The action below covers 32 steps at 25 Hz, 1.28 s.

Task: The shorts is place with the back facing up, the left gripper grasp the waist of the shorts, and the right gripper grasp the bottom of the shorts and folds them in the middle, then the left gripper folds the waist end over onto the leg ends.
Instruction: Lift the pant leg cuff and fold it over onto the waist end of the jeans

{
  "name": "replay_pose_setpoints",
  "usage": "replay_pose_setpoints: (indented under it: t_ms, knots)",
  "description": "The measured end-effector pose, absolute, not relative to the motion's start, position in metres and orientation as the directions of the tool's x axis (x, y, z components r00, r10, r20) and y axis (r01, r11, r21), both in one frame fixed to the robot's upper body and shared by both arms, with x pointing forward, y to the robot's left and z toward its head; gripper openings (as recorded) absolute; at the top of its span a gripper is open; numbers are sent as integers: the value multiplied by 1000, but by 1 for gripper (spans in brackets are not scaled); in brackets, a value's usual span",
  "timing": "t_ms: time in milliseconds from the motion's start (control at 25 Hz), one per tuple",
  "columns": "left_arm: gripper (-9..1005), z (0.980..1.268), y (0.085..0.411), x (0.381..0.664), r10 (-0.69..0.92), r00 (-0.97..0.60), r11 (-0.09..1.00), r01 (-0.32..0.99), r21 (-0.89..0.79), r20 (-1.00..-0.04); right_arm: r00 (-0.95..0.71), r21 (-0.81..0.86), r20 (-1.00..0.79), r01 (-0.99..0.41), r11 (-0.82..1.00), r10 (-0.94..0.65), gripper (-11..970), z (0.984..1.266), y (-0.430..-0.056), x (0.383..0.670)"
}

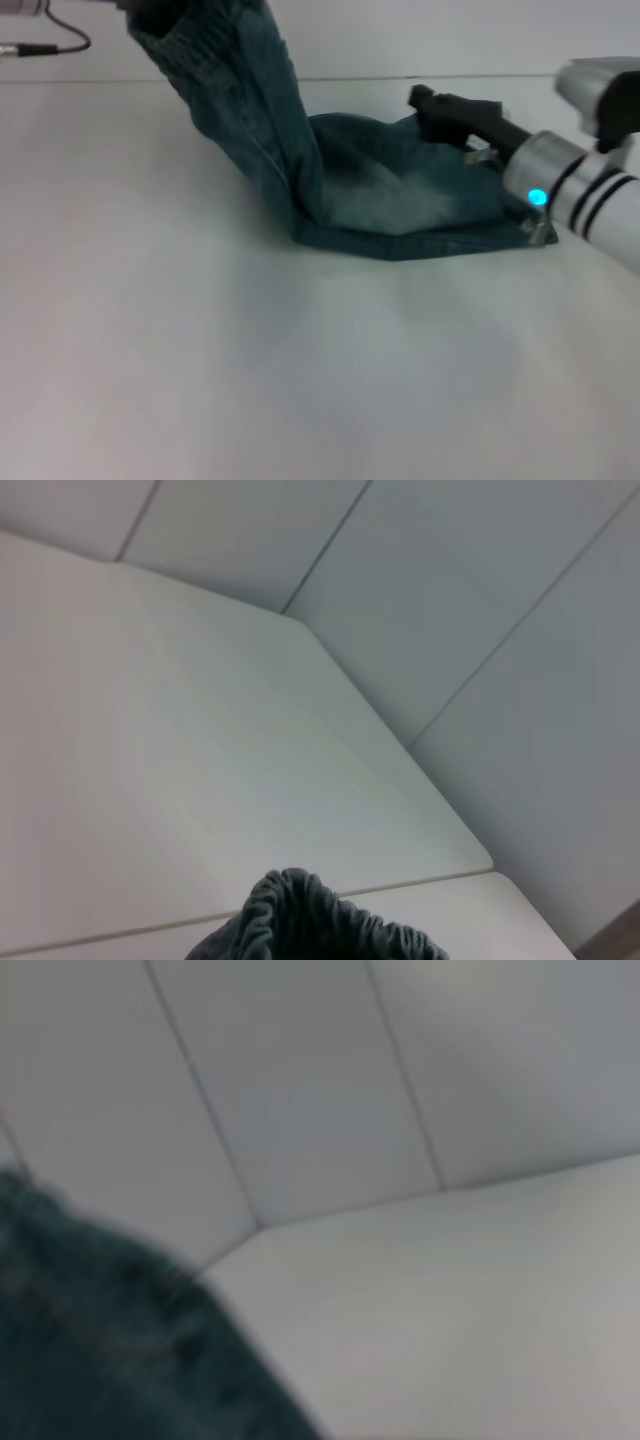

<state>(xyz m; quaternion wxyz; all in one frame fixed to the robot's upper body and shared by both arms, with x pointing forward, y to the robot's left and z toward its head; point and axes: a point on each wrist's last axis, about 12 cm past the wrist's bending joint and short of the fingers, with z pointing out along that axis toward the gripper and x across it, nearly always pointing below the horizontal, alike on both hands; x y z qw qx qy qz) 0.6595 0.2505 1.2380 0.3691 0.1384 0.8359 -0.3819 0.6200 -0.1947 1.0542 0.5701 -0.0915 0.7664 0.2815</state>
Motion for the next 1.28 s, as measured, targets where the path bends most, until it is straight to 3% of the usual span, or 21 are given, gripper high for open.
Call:
replay_pose_setpoints:
  t_ms: [160, 760, 1040, 1280]
  knots:
    - [98, 1247, 241, 664, -20, -680, 667, 537, -517, -733, -371, 306, -921, -498, 812, 119, 2, 1053, -165, 622]
    - [88, 1272, 233, 674, 26, -643, 667, 581, -466, -766, -470, 333, -882, -670, 663, -33, 14, 1070, -62, 609]
    - [81, 1269, 234, 674, 28, -643, 672, 579, -461, -765, -453, 314, -887, -735, 600, -90, 27, 1076, -36, 599]
    - [75, 1265, 233, 673, 25, -647, 672, 576, -466, -762, -460, 304, -880, -734, 607, -116, 38, 1072, -36, 597]
